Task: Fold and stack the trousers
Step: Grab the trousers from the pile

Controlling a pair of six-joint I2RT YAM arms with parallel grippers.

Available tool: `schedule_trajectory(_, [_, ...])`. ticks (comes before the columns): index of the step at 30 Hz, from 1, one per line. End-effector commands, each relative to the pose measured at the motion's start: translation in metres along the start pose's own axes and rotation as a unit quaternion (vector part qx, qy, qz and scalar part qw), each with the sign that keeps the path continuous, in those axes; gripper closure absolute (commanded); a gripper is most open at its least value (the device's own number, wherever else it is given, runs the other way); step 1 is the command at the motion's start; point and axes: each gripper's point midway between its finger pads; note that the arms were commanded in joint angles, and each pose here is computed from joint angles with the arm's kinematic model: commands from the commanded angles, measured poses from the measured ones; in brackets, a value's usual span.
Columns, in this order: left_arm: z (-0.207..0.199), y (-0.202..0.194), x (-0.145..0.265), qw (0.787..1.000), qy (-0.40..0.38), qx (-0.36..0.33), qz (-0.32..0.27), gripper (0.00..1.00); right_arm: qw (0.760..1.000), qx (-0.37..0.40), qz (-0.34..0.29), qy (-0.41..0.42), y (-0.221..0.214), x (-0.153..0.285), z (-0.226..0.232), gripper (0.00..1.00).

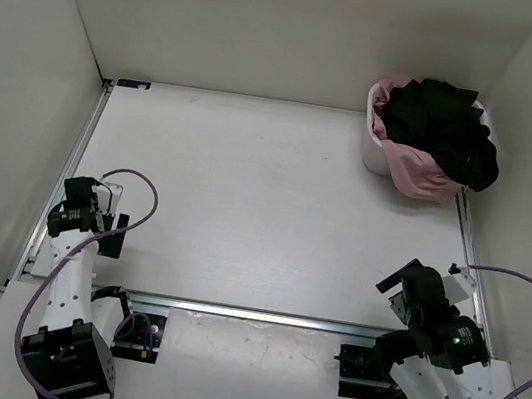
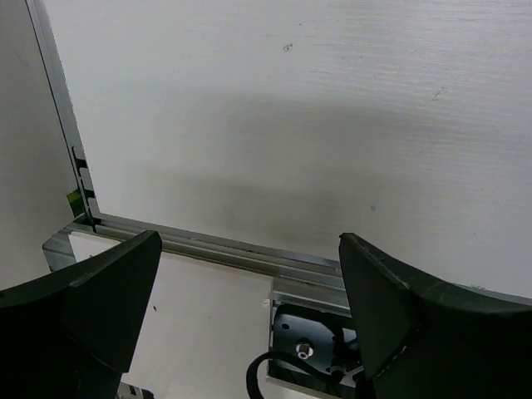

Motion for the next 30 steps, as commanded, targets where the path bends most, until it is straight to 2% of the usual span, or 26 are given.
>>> schedule_trajectory(1, [0.002, 0.009, 0.007, 1.0, 0.002, 0.002, -0.02, 0.0, 1.0, -0.02, 0.015, -0.011, -0.007, 0.002, -0.005, 0.01])
schedule_trajectory(4, [0.015, 0.027, 0.021, 0.999, 0.021, 0.002, -0.046, 0.0, 1.0, 0.005, 0.007, 0.02, 0.007, 0.012, 0.012, 0.01])
schedule_trajectory(6, [0.039, 0.057, 0.047, 0.995, 0.053, 0.0, -0.087, 0.0, 0.998, 0.031, -0.003, 0.055, 0.022, 0.02, 0.036, 0.01])
schedule_trajectory(10, [0.087, 0.128, 0.121, 0.976, 0.111, -0.007, -0.189, 0.0, 0.987, 0.097, -0.094, 0.09, 0.092, 0.05, 0.081, 0.01])
schedule_trajectory(11, [0.103, 0.151, 0.15, 0.966, 0.13, -0.001, -0.223, 0.0, 0.977, 0.127, -0.142, 0.096, 0.127, 0.063, 0.105, 0.01])
schedule_trajectory(14, [0.123, 0.188, 0.195, 0.948, 0.151, -0.025, -0.278, 0.0, 0.957, 0.183, -0.216, 0.059, 0.192, 0.076, 0.146, 0.01])
schedule_trajectory(15, [0.126, 0.197, 0.193, 0.949, 0.147, -0.032, -0.278, 0.0, 0.951, 0.186, -0.244, 0.046, 0.213, 0.079, 0.161, 0.01])
schedule_trajectory(16, [0.129, 0.203, 0.196, 0.948, 0.149, -0.031, -0.281, 0.0, 0.945, 0.211, -0.25, -0.011, 0.229, 0.058, 0.173, 0.01])
schedule_trajectory(17, [0.13, 0.209, 0.198, 0.946, 0.145, -0.033, -0.287, 0.0, 0.936, 0.218, -0.277, -0.014, 0.259, 0.073, 0.191, 0.01])
schedule_trajectory(18, [0.132, 0.215, 0.196, 0.948, 0.141, -0.023, -0.286, 0.0, 0.936, 0.209, -0.28, -0.034, 0.281, 0.066, 0.195, 0.01])
schedule_trajectory(19, [0.129, 0.218, 0.191, 0.949, 0.13, -0.019, -0.286, 0.0, 0.94, 0.227, -0.247, -0.055, 0.285, 0.027, 0.212, 0.01])
schedule_trajectory(20, [0.125, 0.22, 0.191, 0.949, 0.118, -0.008, -0.293, 0.0, 0.949, 0.192, -0.25, 0.001, 0.309, 0.035, 0.239, 0.01])
schedule_trajectory(21, [0.12, 0.219, 0.179, 0.954, 0.104, -0.006, -0.282, 0.0, 0.956, 0.165, -0.242, -0.009, 0.331, 0.017, 0.233, 0.01])
schedule_trajectory(22, [0.116, 0.218, 0.173, 0.956, 0.093, -0.003, -0.279, 0.0, 0.965, 0.168, -0.201, -0.023, 0.33, -0.033, 0.241, 0.01])
schedule_trajectory(23, [0.112, 0.217, 0.168, 0.958, 0.084, 0.0, -0.276, 0.0, 0.969, 0.153, -0.194, -0.021, 0.34, -0.048, 0.244, 0.01])
schedule_trajectory(24, [0.108, 0.215, 0.162, 0.959, 0.073, 0.009, -0.272, 0.0, 0.969, 0.113, -0.218, -0.014, 0.372, -0.046, 0.246, 0.01])
schedule_trajectory(25, [0.1, 0.213, 0.149, 0.964, 0.056, 0.011, -0.26, 0.0, 0.975, 0.115, -0.188, -0.034, 0.368, -0.094, 0.246, 0.01])
schedule_trajectory(27, [0.091, 0.209, 0.138, 0.967, 0.037, 0.018, -0.251, 0.0, 0.977, 0.082, -0.192, -0.047, 0.387, -0.118, 0.238, 0.01])
schedule_trajectory(28, [0.085, 0.205, 0.129, 0.97, 0.024, 0.016, -0.243, 0.0, 0.98, 0.082, -0.168, -0.067, 0.377, -0.152, 0.23, 0.01])
schedule_trajectory(30, [0.079, 0.202, 0.122, 0.972, 0.015, 0.017, -0.235, 0.0, 0.98, 0.071, -0.171, -0.073, 0.378, -0.186, 0.224, 0.01])
Point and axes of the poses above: each gripper's point midway between its finger pads, its own x axis back along the fingers, its own z axis along the line the jaws close on, y = z × x, and after that the axes turned 1 degree about -x, right-handed
